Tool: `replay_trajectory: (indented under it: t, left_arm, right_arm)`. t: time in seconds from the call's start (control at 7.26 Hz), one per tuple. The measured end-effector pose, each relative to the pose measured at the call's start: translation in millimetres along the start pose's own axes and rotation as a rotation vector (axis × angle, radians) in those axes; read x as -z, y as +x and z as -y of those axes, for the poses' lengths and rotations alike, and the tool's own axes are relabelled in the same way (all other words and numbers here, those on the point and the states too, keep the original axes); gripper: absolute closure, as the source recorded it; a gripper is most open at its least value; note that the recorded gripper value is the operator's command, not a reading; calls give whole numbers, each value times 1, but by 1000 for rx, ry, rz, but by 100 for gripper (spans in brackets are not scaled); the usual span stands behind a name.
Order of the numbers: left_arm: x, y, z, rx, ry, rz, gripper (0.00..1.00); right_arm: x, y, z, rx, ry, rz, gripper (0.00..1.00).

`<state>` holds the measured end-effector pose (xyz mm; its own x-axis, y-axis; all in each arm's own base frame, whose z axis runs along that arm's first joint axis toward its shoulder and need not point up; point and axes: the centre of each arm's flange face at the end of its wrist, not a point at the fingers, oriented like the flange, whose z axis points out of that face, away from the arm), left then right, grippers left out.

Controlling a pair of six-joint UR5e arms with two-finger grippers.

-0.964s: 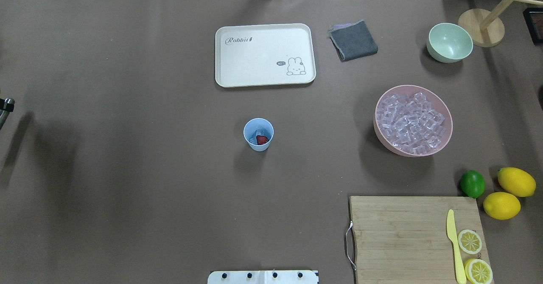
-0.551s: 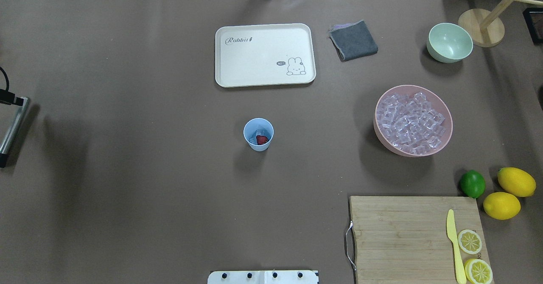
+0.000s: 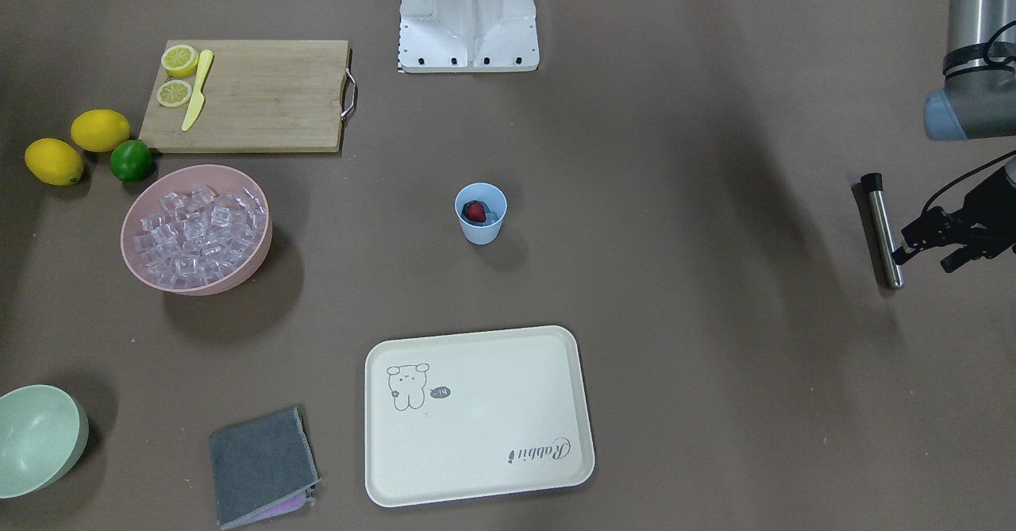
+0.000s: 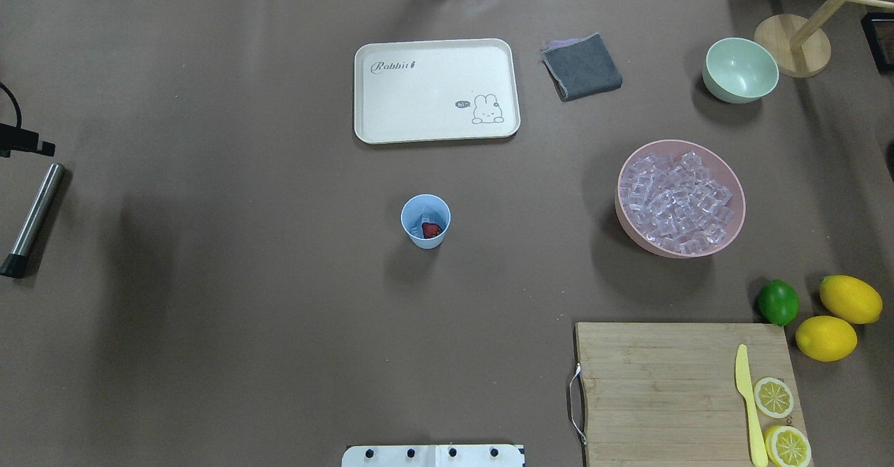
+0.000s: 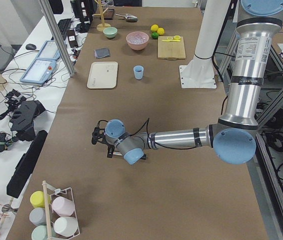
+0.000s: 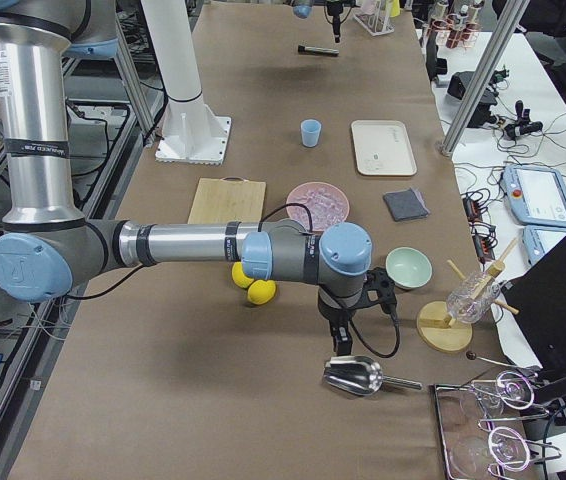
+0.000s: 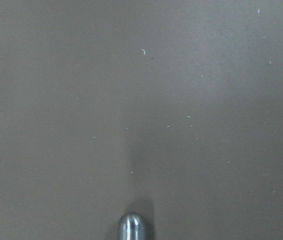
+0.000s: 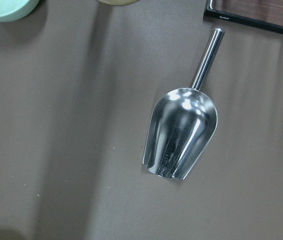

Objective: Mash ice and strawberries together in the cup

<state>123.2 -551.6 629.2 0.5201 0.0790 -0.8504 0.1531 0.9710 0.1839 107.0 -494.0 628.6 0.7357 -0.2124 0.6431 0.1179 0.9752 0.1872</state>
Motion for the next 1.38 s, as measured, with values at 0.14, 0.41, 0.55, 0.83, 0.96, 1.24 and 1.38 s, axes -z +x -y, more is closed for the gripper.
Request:
replay_trajectory:
  t: [0.14,0.41,0.55,0.83,0.96,1.24,1.38]
  left_arm:
    - [26,13,29,36,-2,-21,2]
    - [77,27,68,68,14,-39,2]
    - [99,23,82,59,27,-30,2]
    - [138,8,105,56,45,5,2]
    - [154,-4,110,77,45,21,2]
    - [173,-15,117,119,36,46,2]
    - [175,-17,118,123,28,62,2]
  right_arm:
    - [-1,2,-4,19,-2,-3,1]
    - [0,3,-5,25,-1,-4,1]
    - [1,2,-4,23,-1,-3,1]
    - [2,1,-7,20,1,3,1]
    - [2,0,-8,20,3,5,1]
    - [4,-2,-5,21,7,5,1]
    - [6,-3,-3,22,9,5,1]
